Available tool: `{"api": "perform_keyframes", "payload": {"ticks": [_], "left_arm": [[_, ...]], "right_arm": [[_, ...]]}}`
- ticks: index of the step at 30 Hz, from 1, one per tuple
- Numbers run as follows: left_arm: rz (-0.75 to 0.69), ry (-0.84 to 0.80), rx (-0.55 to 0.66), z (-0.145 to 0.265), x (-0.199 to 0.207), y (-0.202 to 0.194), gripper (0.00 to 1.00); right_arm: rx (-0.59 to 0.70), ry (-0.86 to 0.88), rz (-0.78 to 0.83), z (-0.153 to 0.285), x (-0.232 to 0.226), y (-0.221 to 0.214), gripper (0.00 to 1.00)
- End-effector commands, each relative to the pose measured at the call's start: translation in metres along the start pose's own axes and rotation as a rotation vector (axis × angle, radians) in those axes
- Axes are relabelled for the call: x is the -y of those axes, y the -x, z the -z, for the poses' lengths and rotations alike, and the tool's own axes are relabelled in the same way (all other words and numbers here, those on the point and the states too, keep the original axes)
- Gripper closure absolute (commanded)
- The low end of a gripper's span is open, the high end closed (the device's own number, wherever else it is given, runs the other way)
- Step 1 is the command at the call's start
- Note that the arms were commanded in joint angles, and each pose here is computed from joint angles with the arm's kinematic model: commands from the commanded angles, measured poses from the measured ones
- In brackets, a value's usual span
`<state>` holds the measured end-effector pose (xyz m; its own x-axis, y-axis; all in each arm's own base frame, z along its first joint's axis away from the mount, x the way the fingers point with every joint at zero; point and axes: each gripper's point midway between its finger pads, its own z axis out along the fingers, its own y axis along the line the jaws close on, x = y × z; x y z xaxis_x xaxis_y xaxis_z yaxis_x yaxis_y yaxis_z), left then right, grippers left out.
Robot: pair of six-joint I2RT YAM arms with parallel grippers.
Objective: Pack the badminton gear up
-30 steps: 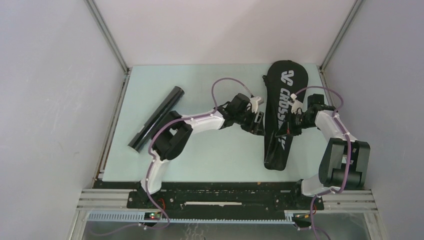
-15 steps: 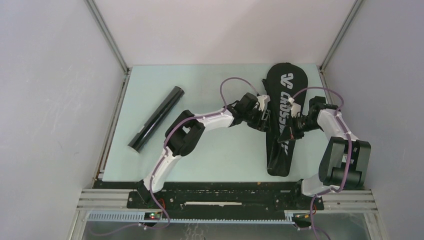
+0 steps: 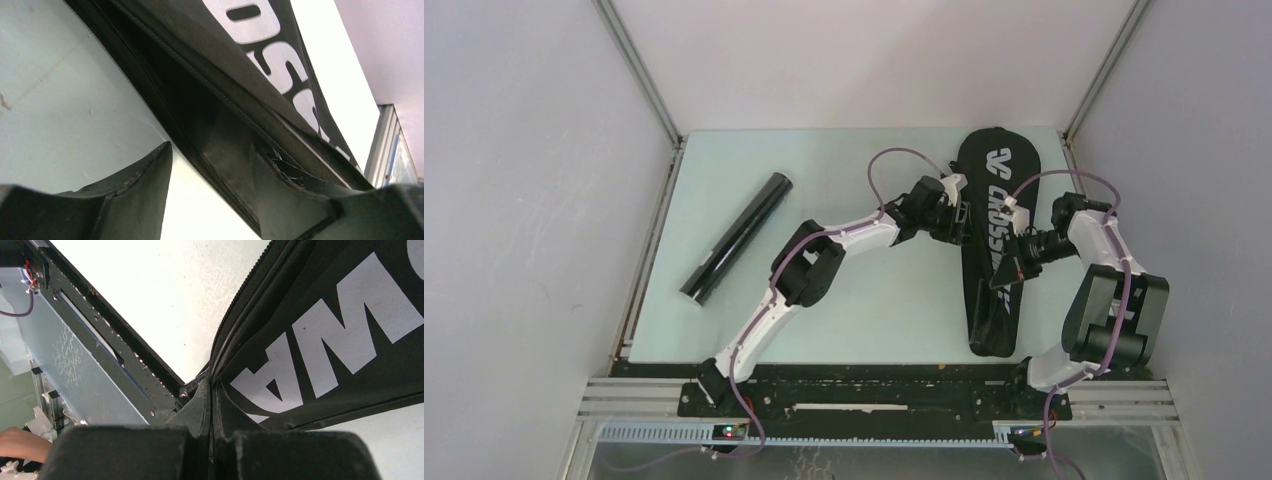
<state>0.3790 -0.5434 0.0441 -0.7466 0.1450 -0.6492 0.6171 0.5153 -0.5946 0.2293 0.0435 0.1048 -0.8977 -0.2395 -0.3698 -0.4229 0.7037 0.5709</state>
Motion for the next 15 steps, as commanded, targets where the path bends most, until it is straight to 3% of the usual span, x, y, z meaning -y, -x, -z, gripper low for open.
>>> {"api": "perform_keyframes", "payload": {"ticks": [1, 11, 15], "left_arm": [[0.047, -0.019, 0.047, -0.01, 0.003, 0.018, 0.39], [0.062, -0.077, 0.059, -0.018, 0.013, 0.012, 0.43], [0.064, -0.111, 0.053, -0.018, 0.017, 0.006, 0.5]], "right_arm": [[0.019, 0.051, 0.038, 0.007, -0.01, 0.006, 1.0], [0.065, 0.156, 0.02, 0.016, -0.024, 0.022, 1.0], [0.088, 0.181, -0.004, 0.023, -0.024, 0.029, 1.0]]}}
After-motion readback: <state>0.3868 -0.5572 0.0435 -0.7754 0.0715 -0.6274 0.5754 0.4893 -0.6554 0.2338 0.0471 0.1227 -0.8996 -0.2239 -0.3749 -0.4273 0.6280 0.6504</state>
